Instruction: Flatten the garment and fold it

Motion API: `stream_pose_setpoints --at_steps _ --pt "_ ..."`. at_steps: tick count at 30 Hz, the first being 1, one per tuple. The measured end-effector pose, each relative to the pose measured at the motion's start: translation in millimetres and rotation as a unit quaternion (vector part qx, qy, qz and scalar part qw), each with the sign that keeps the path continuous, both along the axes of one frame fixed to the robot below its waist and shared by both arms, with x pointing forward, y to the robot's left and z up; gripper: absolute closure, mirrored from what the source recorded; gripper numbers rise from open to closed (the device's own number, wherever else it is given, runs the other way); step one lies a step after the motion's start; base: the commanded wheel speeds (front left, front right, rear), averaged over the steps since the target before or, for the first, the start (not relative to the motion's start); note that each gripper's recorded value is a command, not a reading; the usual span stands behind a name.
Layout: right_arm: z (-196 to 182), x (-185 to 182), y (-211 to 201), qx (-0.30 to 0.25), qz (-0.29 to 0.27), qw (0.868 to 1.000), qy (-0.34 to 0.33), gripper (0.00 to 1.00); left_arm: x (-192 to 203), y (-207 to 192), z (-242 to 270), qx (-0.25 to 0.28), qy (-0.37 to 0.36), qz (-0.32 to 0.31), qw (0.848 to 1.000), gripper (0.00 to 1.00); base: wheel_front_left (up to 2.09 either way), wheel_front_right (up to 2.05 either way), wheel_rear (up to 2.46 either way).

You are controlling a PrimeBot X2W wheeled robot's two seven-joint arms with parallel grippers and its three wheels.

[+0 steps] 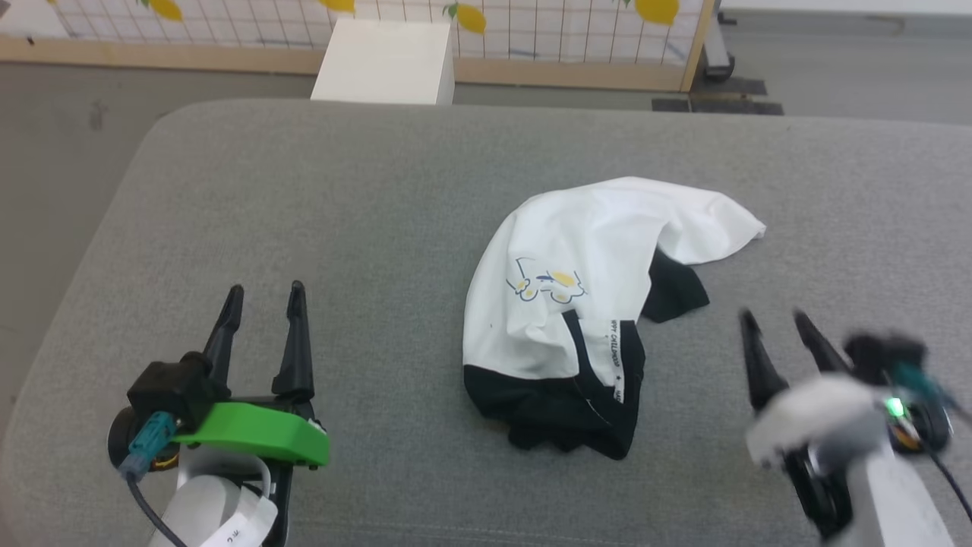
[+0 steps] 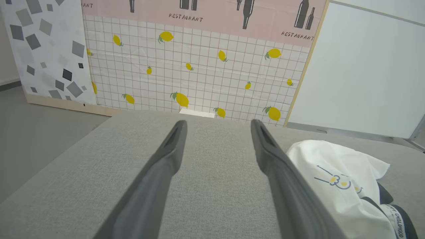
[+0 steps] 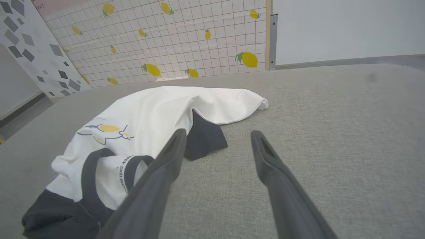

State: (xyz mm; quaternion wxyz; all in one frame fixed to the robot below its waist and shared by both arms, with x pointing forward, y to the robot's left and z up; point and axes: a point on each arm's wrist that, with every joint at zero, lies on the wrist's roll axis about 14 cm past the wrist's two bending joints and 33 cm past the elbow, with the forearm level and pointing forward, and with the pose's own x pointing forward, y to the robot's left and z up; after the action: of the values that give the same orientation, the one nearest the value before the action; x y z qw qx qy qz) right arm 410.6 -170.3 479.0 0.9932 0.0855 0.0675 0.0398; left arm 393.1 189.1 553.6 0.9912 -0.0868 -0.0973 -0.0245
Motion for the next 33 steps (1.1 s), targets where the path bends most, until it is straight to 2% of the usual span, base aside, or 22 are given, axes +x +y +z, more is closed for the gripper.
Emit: stream_pose_setpoints --at_steps 4,7,14,19,22,23,24,25,27,30,33 --pt "2.8 38.7 36.2 -0.027 0.061 0.996 0.055 0.00 1.6 3.1 -7.5 -0.011 0.007 0.012 1.000 0.00 0.00 0.00 0.00" --pt "-2.5 64.1 57.4 -0.067 0.098 0.986 0.114 0.00 3.8 3.1 -13.4 -0.014 0.013 0.015 1.000 0.00 0.00 0.00 0.00" --pt "-41.3 95.0 76.9 -0.156 0.135 0.945 0.254 0.00 8.6 11.3 -25.9 -0.015 0.026 0.030 0.999 0.00 0.00 0.00 0.00" --pt "-87.0 88.2 88.8 -0.187 0.161 0.913 0.325 0.00 9.2 19.7 -38.9 -0.011 0.044 0.043 0.998 0.00 0.00 0.00 0.00" --pt "-100.8 87.1 100.2 -0.185 0.177 0.908 0.333 0.02 8.0 26.0 -45.3 -0.010 0.053 0.053 0.997 0.00 0.00 0.00 0.00" --pt "-101.8 88.6 104.2 -0.179 0.180 0.909 0.330 0.64 7.5 27.4 -47.8 -0.010 0.057 0.055 0.997 0.00 0.00 0.00 0.00" --pt "-101.0 91.6 108.8 -0.175 0.185 0.912 0.321 0.97 7.0 29.2 -50.5 -0.010 0.061 0.057 0.996 0.00 0.00 0.00 0.00" --pt "-98.9 94.4 112.9 -0.170 0.189 0.916 0.311 1.00 6.5 30.8 -52.3 -0.009 0.064 0.060 0.996 0.00 0.00 0.00 0.00" --pt "-94.0 97.1 117.9 -0.162 0.193 0.921 0.297 1.00 6.2 32.6 -52.4 -0.008 0.064 0.062 0.996 0.00 0.00 0.00 0.00" --pt "-79.6 103.6 118.1 -0.134 0.184 0.936 0.267 1.00 5.0 32.8 -51.2 -0.010 0.062 0.061 0.996 0.00 0.00 0.00 0.00" --pt "-47.2 119.0 103.9 -0.088 0.150 0.962 0.211 1.00 2.9 29.9 -48.6 -0.011 0.058 0.056 0.997 0.00 0.00 0.00 0.00"
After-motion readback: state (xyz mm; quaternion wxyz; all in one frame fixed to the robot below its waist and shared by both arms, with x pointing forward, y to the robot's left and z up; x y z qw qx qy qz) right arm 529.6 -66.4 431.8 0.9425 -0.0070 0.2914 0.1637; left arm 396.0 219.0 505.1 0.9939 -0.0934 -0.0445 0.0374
